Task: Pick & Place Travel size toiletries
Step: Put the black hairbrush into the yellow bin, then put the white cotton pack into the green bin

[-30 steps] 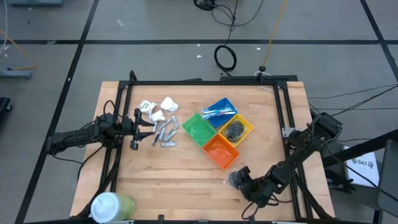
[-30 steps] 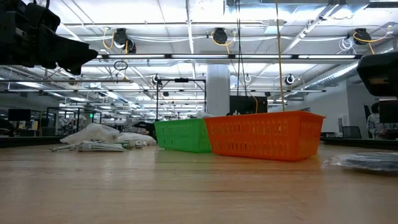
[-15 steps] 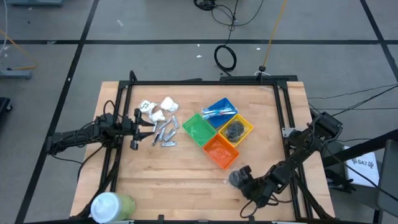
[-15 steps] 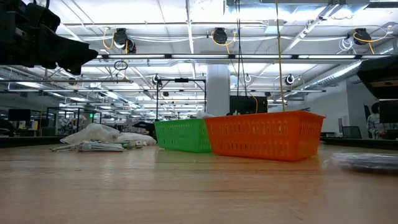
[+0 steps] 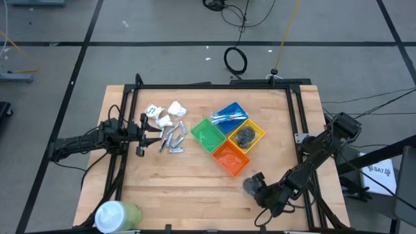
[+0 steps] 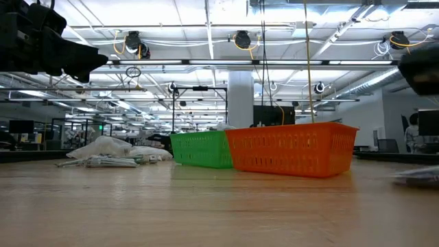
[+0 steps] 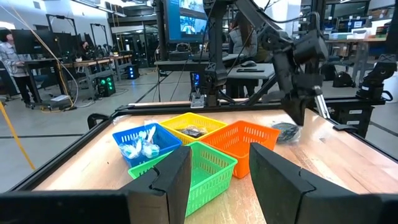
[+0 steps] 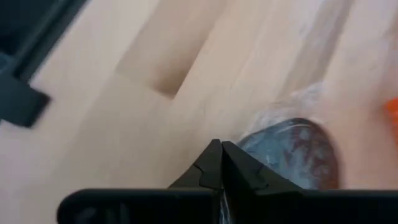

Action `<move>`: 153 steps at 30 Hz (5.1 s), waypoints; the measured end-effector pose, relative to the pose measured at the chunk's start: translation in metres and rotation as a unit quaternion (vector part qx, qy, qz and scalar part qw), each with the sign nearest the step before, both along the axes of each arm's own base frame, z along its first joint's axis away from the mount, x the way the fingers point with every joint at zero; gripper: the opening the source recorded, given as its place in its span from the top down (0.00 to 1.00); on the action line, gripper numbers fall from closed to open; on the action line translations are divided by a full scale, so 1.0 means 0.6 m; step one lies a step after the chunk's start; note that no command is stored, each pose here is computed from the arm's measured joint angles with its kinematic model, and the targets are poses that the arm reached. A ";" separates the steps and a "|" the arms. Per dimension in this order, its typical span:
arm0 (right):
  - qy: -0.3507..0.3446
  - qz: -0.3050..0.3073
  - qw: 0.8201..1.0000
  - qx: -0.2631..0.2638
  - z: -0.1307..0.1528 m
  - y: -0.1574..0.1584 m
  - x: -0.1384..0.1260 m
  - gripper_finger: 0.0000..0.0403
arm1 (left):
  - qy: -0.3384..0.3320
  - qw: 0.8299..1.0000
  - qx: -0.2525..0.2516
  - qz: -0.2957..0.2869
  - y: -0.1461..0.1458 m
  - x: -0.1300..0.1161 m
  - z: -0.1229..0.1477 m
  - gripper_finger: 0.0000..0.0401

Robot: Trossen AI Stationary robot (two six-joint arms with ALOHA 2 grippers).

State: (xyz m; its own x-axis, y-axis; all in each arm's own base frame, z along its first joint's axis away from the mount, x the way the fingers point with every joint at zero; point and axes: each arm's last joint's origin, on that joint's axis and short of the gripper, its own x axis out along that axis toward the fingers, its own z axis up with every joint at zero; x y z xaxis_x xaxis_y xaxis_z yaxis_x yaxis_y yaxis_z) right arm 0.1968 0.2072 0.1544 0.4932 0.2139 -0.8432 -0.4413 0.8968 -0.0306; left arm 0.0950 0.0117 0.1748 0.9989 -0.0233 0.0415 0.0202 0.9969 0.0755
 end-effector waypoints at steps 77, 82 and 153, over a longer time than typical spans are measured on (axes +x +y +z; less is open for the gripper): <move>-0.165 -0.346 0.912 -0.145 0.055 -0.287 0.004 0.97 | 0.000 1.000 0.000 0.000 0.000 0.000 0.000 0.60; -0.165 -0.350 0.917 -0.094 0.056 -0.297 0.012 0.86 | 0.000 1.000 0.000 0.000 0.000 0.000 0.000 0.60; -0.259 -0.221 0.914 0.220 0.167 -0.298 -0.089 0.77 | 0.000 1.000 0.000 0.000 0.000 0.000 0.000 0.60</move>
State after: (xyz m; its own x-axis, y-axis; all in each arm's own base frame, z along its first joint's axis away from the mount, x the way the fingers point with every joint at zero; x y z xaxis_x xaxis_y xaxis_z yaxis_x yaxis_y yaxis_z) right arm 0.1433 0.0283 0.2546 0.9218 0.1599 -0.3532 -0.0619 0.9600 0.2730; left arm 0.0950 0.0117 0.1748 0.9989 -0.0234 0.0416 0.0202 0.9970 0.0752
